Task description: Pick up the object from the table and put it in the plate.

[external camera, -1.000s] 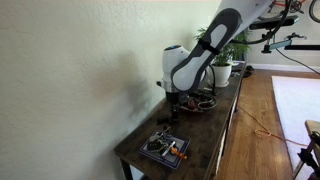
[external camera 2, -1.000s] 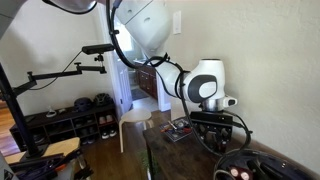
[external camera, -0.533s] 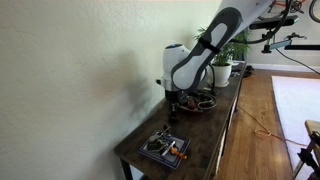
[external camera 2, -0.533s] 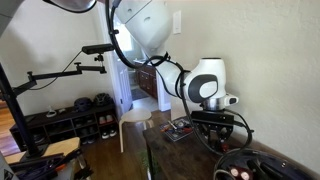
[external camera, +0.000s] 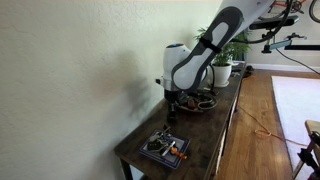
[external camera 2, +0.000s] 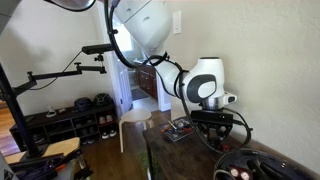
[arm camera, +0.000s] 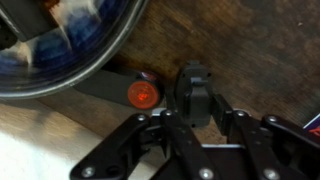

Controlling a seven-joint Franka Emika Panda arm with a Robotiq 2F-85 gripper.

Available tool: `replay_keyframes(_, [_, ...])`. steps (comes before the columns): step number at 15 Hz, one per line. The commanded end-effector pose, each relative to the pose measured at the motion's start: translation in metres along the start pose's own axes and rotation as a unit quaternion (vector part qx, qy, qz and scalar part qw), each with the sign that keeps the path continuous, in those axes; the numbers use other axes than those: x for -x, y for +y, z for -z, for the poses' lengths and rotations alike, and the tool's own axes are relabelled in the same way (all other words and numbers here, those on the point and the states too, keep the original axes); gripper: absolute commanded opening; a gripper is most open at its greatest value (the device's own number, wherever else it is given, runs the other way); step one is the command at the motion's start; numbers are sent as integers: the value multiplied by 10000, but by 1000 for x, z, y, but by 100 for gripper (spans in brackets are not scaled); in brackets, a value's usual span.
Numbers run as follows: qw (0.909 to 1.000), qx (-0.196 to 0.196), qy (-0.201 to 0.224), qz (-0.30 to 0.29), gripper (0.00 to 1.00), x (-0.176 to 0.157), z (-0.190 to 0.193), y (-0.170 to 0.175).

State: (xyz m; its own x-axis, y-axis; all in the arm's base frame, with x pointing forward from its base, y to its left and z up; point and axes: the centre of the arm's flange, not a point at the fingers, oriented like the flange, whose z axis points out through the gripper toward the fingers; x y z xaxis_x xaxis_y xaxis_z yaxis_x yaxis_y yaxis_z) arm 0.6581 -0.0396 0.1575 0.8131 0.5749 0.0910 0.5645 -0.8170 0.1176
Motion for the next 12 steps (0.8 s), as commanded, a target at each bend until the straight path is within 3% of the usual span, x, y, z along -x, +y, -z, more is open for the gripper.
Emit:
replay_keyframes(1, [9994,10,267,197,15,13,29,-18])
replay_keyframes(6, [9988,167,399,236,15,10,55,-22])
replay_keyframes(12, [9974,579,416,79,15,22,98,3])
